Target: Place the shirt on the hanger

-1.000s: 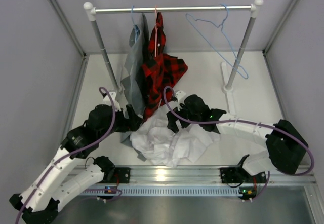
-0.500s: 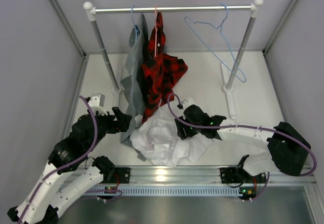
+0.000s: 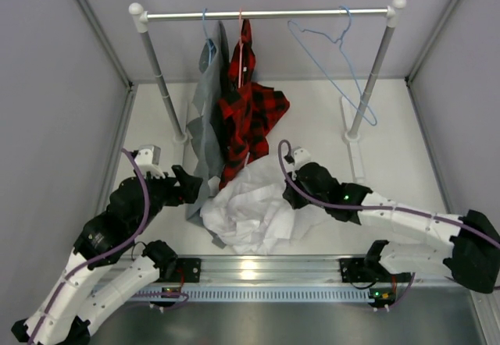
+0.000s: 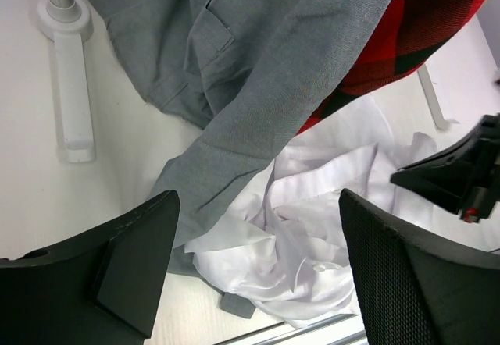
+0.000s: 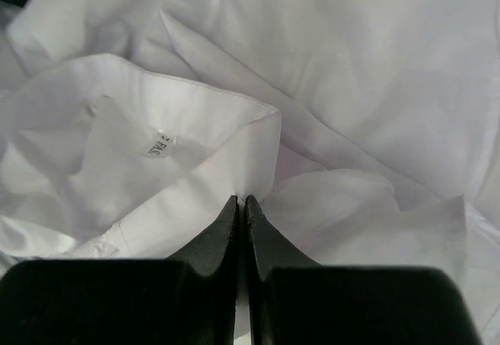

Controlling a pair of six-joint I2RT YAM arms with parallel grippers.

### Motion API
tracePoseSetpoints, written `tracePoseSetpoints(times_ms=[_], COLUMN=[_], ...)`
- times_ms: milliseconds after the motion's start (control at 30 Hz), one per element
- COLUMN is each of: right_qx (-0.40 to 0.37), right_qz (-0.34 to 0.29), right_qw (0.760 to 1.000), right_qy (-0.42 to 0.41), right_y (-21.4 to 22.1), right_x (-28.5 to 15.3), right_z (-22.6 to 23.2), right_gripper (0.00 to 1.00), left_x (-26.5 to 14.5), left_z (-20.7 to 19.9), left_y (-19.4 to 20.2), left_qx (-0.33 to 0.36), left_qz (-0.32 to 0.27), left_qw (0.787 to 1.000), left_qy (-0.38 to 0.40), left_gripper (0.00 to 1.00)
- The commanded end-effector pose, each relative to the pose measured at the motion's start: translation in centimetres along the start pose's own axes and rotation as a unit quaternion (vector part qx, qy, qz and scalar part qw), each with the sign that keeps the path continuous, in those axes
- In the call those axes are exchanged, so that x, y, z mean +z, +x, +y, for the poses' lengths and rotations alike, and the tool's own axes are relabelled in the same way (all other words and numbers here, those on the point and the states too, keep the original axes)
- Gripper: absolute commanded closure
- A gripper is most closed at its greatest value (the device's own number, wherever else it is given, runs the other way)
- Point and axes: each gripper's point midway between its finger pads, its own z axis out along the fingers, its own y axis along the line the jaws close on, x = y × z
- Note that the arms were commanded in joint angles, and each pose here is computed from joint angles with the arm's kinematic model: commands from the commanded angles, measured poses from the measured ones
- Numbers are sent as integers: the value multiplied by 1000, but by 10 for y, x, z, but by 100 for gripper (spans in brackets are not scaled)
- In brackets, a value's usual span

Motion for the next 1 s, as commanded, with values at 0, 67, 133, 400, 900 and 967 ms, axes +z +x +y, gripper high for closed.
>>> tracePoseSetpoints(times_ms=[0, 67, 133, 400, 900, 967], right_qx=[-1, -7, -9, -53, -104, -110], right_qz=[-76, -101, -144, -247, -323, -327], right_qw=[997, 995, 989, 960, 897, 889], right_qy=[-11, -17, -33, -122, -284, -300], right_y=[-32, -40, -53, -63, -58, -58], right_x=[-30, -41, -63, -135, -192, -199], right_z=[5, 5, 6, 17, 61, 66], right_gripper=[100, 100, 100, 100, 100, 100], left_x=[1, 1, 2, 29, 69, 75], left_z=[-4, -12, -26, -110, -100, -91], left_y=[-8, -12, -10, 35, 122, 123], left_qx=[4, 6, 7, -9, 32, 41], left_qz=[-17, -23, -15, 123, 216, 208], left_qw=[1000, 999, 998, 959, 960, 966], left_qy=[8, 29, 66, 255, 175, 151], left_gripper=[13, 13, 12, 12, 14, 14])
